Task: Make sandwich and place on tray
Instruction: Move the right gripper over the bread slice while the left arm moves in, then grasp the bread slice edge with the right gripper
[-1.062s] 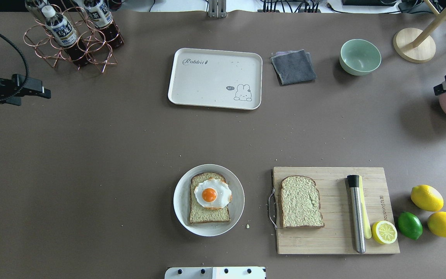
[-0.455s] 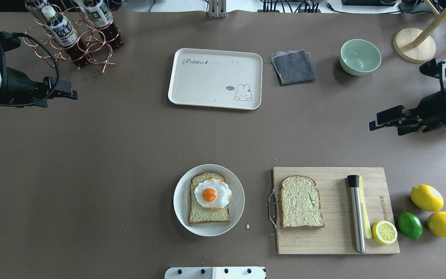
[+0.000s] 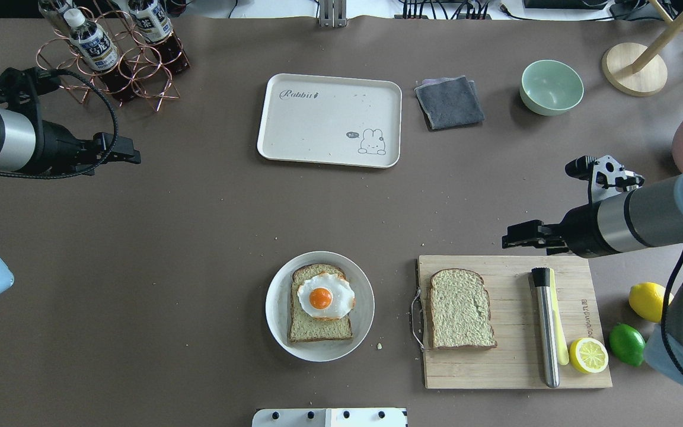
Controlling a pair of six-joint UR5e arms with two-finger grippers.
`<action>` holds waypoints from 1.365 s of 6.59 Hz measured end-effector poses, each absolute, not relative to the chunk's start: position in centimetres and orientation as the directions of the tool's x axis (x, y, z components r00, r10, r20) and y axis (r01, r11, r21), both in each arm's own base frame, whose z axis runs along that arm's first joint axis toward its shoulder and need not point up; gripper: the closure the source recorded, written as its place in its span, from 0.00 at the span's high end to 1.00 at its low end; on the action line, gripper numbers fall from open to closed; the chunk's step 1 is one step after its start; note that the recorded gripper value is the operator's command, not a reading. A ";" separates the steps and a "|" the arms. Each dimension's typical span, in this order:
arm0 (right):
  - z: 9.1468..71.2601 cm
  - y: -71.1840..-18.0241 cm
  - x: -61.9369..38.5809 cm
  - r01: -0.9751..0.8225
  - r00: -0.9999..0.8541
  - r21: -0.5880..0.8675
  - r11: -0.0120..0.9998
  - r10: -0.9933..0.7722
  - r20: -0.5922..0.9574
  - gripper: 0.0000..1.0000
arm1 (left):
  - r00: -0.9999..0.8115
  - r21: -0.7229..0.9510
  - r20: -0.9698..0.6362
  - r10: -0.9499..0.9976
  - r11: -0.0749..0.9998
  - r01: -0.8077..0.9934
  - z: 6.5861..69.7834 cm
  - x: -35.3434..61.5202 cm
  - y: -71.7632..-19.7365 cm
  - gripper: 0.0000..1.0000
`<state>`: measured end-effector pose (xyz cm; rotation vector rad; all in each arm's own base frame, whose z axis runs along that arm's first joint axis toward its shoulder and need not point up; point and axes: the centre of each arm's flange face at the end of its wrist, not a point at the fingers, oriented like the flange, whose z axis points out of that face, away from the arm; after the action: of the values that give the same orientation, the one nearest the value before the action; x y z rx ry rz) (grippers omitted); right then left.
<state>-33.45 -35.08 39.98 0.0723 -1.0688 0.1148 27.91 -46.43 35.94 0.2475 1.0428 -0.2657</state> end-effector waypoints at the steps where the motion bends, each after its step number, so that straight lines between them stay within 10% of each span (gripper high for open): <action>1: 39.3 -32.8 -36.0 -0.125 0.467 -0.005 0.992 0.063 0.882 1.00 | 0.477 0.075 -0.873 -0.099 0.940 0.333 35.9 27.9 -46.4 0.98; 6: 40.0 -28.2 -40.3 -0.110 0.489 0.017 0.994 0.039 0.871 0.94 | 0.478 0.073 -0.873 -0.101 0.940 0.333 36.0 27.9 -46.4 0.98; 9: 41.5 -27.9 -41.8 -0.132 0.522 0.040 0.990 0.036 0.852 0.00 | 0.479 0.074 -0.872 -0.101 0.940 0.333 36.1 27.9 -46.4 0.98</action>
<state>-41.76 -27.90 41.49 0.1039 -1.0168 0.1008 27.94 -46.40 36.09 0.2463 1.0399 -0.2682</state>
